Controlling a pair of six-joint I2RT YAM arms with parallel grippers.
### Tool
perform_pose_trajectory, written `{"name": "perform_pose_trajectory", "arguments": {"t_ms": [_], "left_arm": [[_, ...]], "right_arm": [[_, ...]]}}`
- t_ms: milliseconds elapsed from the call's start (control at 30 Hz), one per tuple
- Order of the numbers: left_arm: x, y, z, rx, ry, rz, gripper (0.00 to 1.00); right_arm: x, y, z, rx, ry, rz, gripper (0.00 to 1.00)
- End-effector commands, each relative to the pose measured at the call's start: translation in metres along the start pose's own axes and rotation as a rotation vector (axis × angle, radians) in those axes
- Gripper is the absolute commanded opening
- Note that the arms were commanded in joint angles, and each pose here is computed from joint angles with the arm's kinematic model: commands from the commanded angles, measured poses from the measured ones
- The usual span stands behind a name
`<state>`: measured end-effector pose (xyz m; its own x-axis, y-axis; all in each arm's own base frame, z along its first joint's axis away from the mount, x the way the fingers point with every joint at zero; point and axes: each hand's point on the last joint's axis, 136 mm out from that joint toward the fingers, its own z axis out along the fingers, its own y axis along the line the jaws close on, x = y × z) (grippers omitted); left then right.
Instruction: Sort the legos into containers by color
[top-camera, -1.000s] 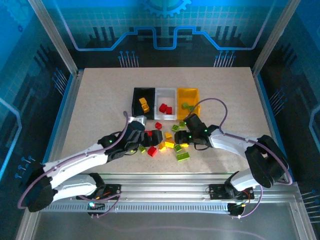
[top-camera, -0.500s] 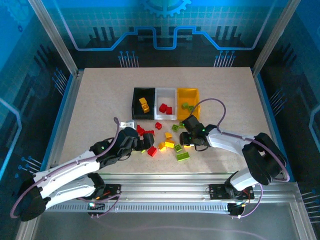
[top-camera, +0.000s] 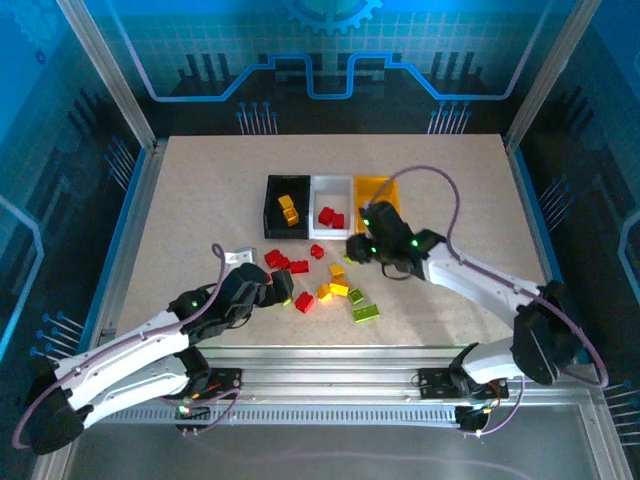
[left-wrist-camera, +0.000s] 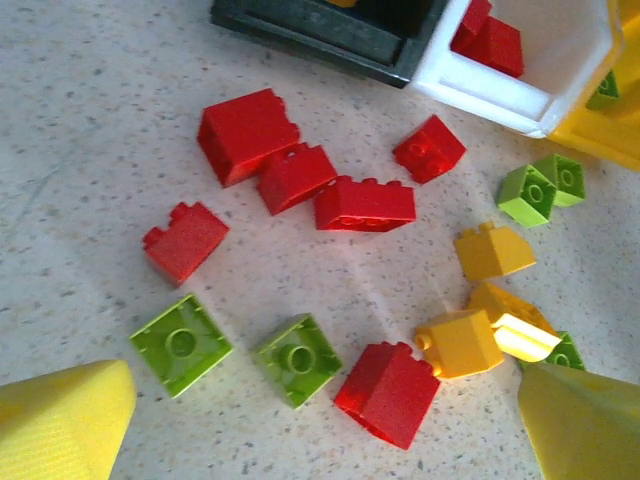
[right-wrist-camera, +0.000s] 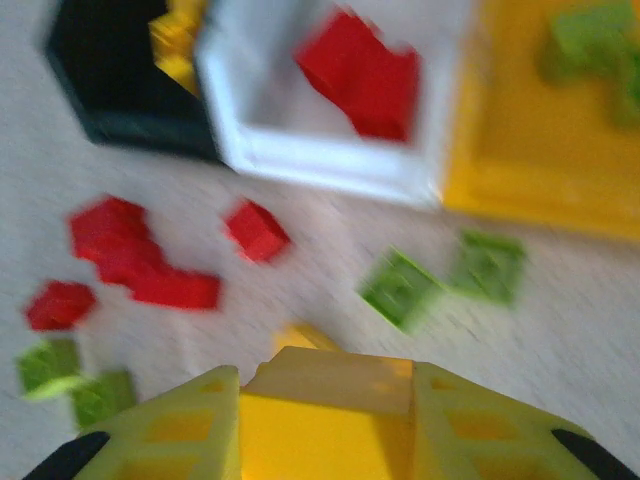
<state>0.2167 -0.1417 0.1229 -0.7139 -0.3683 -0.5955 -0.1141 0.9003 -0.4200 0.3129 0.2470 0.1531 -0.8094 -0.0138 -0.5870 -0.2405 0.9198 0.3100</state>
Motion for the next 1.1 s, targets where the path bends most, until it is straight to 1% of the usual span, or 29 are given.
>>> {"name": "perform_pose_trajectory", "arguments": {"t_ms": [0, 100, 233, 433, 567, 600, 633, 667, 767, 833, 1000, 1067], "left_arm": [[0.001, 0.024, -0.006, -0.066, -0.028, -0.032, 0.99], [0.001, 0.029, -0.01, -0.064, -0.035, -0.036, 0.99], [0.003, 0.035, -0.013, -0.076, -0.031, -0.038, 0.99], [0.006, 0.035, -0.011, -0.069, -0.015, -0.036, 0.99], [0.009, 0.034, -0.009, -0.061, -0.004, -0.033, 0.99], [0.01, 0.034, -0.008, -0.063, 0.0, -0.029, 0.99], [0.01, 0.034, -0.008, -0.065, 0.003, -0.029, 0.99], [0.011, 0.035, -0.007, -0.068, 0.008, -0.028, 0.99], [0.015, 0.034, -0.004, -0.063, 0.02, -0.028, 0.99], [0.016, 0.034, -0.003, -0.061, 0.023, -0.029, 0.99], [0.015, 0.029, -0.001, -0.048, 0.022, -0.029, 0.99], [0.014, 0.026, 0.0, -0.041, 0.026, -0.024, 0.99]], "right_arm": [[-0.03, 0.053, 0.017, -0.117, -0.016, -0.084, 0.31], [-0.056, 0.082, 0.045, -0.157, -0.022, -0.103, 0.31], [-0.081, 0.101, 0.086, -0.157, -0.019, -0.102, 0.32], [-0.111, 0.109, 0.137, -0.152, -0.035, -0.056, 0.32], [-0.119, 0.109, 0.165, -0.15, -0.017, -0.034, 0.33], [-0.124, 0.111, 0.166, -0.155, -0.021, -0.027, 0.34], [-0.118, 0.107, 0.18, -0.147, -0.001, -0.016, 0.34], [-0.118, 0.106, 0.185, -0.147, 0.007, -0.007, 0.36], [-0.122, 0.11, 0.189, -0.177, 0.012, 0.003, 0.52], [-0.128, 0.115, 0.184, -0.198, -0.003, -0.004, 0.59], [-0.146, 0.126, 0.155, -0.234, -0.055, -0.035, 0.64], [-0.152, 0.127, 0.136, -0.236, -0.079, -0.034, 0.65]]}}
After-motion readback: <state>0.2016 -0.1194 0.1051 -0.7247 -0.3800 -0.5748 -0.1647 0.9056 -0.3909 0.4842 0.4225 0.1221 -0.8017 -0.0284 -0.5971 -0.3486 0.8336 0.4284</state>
